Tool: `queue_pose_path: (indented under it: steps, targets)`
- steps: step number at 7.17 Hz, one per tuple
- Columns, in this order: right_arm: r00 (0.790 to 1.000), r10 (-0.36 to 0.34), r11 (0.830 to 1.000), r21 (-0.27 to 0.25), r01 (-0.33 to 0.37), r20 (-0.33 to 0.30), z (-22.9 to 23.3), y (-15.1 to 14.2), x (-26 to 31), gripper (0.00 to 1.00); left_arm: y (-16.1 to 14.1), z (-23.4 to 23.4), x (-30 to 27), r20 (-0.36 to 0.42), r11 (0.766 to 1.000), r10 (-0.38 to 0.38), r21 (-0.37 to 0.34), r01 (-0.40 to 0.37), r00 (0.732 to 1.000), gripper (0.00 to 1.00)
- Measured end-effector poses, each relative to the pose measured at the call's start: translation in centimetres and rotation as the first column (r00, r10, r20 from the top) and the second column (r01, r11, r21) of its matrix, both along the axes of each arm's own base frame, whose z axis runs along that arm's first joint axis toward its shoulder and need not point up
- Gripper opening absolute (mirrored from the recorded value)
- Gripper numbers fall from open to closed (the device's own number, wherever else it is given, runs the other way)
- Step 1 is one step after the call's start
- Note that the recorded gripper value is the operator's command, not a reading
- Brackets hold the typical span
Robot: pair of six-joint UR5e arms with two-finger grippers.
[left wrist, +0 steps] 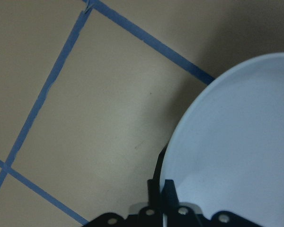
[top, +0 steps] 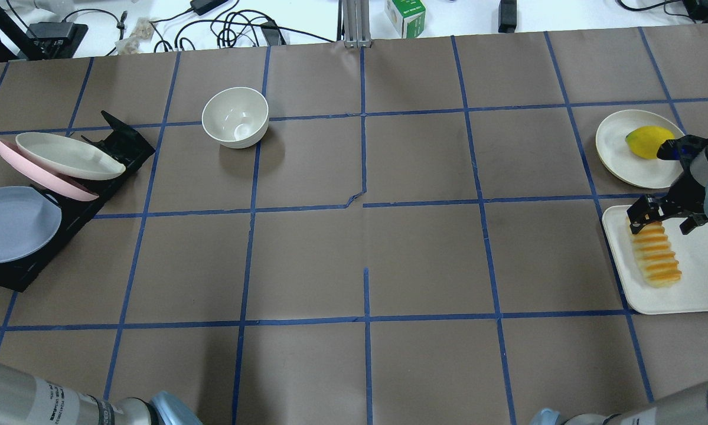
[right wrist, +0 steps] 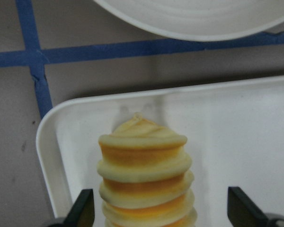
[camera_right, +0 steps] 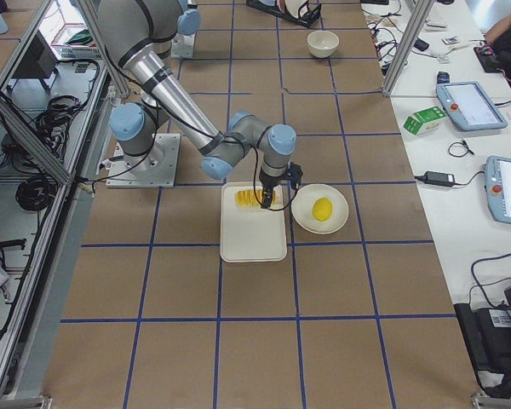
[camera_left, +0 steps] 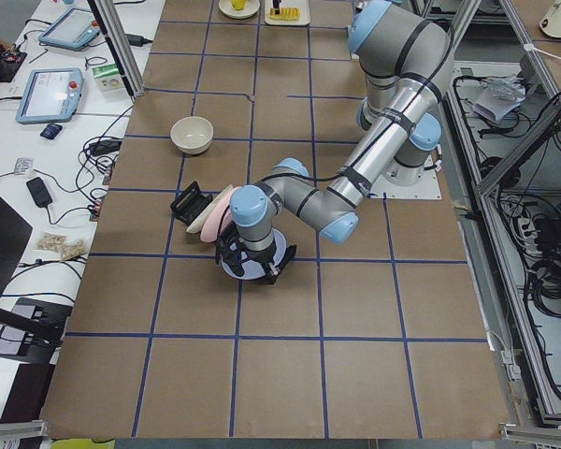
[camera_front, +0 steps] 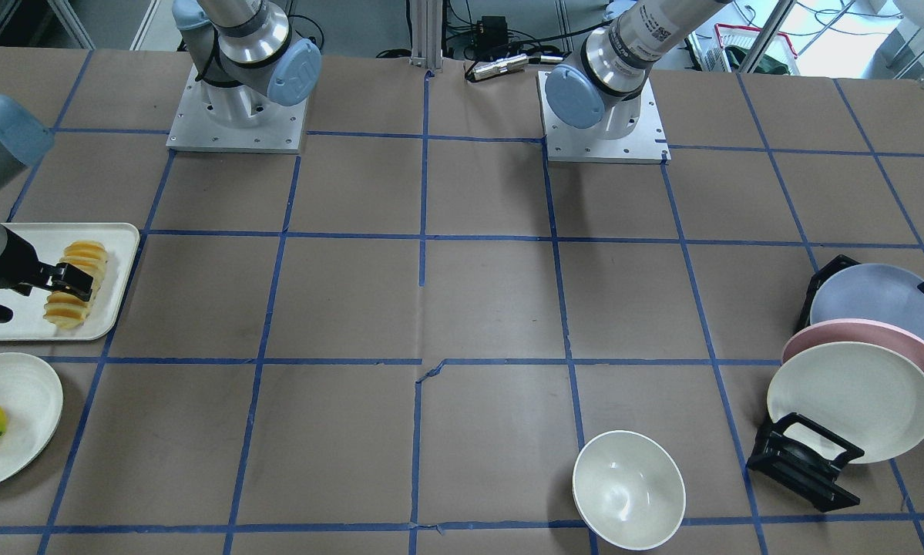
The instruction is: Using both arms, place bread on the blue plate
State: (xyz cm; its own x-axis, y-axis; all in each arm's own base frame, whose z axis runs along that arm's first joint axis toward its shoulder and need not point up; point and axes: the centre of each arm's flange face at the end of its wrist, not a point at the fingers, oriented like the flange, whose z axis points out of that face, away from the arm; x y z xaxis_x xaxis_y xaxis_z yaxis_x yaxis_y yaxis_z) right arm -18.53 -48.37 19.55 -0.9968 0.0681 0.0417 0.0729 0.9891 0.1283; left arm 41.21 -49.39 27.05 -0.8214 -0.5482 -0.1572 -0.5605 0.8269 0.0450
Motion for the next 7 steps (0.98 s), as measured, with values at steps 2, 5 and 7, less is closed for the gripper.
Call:
queue_pose_path:
  steps: [2,5,7]
  targets:
    - [1.0,0.008,1.0,0.014,-0.008,0.005,-0.5,0.0,-0.1,0.45,0.1,1.1,-0.1,-0.001,1.0,-0.003,0.005,0.003,1.0,0.0]
    - [0.999,-0.001,0.999,0.052,-0.001,0.037,-0.3,0.7,0.4,0.0,1.8,5.4,-0.5,0.003,0.996,-0.056,0.065,0.056,0.998,0.0]
    - [0.998,-0.002,0.997,0.079,-0.003,0.057,1.8,1.6,1.2,0.0,4.2,9.8,-2.4,-0.028,0.991,-0.069,0.114,0.072,0.997,0.0]
